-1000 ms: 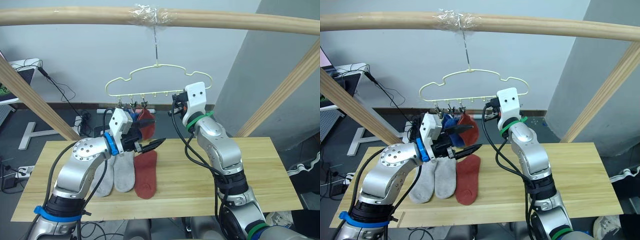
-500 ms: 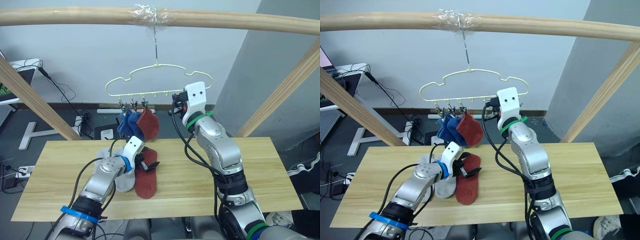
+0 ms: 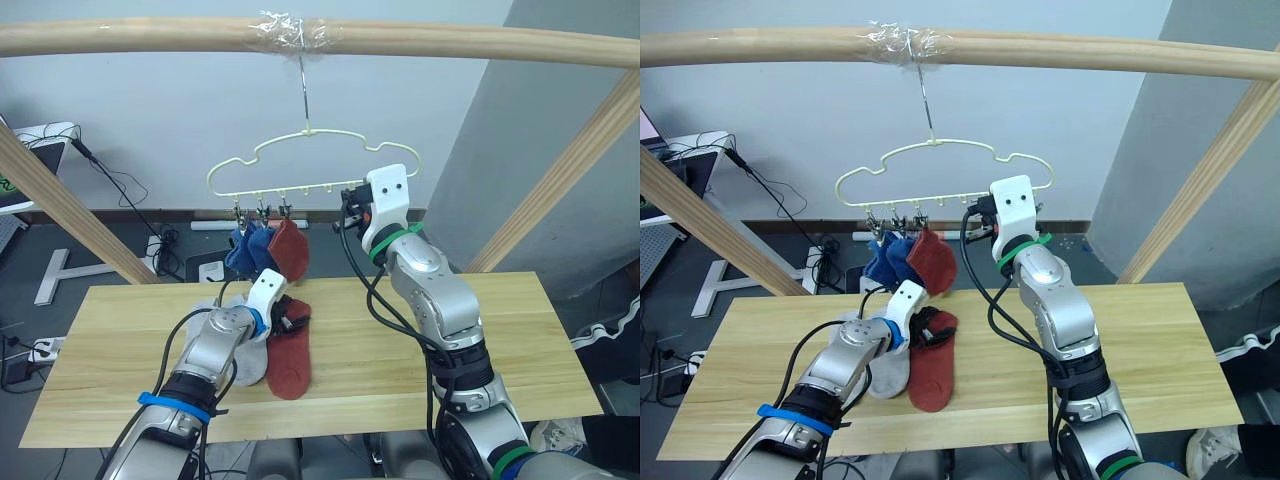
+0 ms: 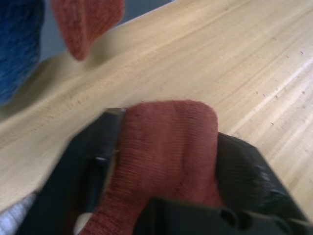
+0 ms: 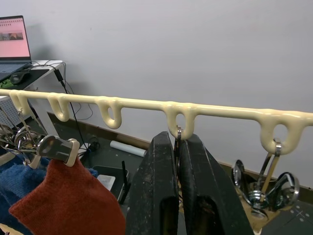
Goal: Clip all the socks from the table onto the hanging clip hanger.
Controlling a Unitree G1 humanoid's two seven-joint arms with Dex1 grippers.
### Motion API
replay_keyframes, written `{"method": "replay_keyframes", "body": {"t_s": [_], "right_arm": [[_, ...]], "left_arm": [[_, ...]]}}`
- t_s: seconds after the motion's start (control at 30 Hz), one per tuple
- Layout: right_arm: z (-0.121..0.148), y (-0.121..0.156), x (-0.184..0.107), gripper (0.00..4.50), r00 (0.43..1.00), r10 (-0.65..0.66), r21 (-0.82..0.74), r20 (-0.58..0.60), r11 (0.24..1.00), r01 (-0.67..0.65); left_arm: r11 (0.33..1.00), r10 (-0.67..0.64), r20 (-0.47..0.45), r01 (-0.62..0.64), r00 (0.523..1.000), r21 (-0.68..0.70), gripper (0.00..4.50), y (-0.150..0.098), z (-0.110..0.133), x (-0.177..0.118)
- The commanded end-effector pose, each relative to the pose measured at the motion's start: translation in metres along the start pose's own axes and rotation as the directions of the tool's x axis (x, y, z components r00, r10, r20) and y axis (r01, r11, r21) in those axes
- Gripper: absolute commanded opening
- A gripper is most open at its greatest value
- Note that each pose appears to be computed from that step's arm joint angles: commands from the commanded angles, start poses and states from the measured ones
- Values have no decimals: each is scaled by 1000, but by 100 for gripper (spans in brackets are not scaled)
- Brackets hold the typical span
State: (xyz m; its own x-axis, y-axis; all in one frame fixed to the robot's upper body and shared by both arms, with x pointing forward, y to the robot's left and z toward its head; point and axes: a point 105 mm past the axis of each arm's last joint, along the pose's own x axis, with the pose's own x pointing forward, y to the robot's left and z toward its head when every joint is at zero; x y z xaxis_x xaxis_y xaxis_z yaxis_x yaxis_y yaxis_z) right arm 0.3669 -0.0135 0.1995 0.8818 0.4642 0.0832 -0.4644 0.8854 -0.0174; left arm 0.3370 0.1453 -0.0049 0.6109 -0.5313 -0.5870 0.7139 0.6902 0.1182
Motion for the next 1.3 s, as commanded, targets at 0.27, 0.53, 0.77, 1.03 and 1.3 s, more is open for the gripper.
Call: {"method": "replay_keyframes", "body": {"t_s": [0.27,0.53,0.77,1.03,1.3], "right_arm": [[20,5,-1,0,997,9,1,71,1000,-9],[23,2,-2,0,997,7,13,76,1000,-8],[27,7,-4,0,996,27,57,81,998,-32],[25,8,-4,0,997,34,107,65,993,-41],[23,9,-4,0,998,36,138,49,990,-42]], "left_arm": [[999,-36,45,36,998,17,4,-11,-1,1],[982,-125,501,35,856,186,1,-41,94,-17],[931,-89,651,-170,754,324,1,-35,137,-27],[893,-40,727,-301,685,333,1,-24,157,-31],[880,5,750,-359,662,311,1,-15,162,-32]]}}
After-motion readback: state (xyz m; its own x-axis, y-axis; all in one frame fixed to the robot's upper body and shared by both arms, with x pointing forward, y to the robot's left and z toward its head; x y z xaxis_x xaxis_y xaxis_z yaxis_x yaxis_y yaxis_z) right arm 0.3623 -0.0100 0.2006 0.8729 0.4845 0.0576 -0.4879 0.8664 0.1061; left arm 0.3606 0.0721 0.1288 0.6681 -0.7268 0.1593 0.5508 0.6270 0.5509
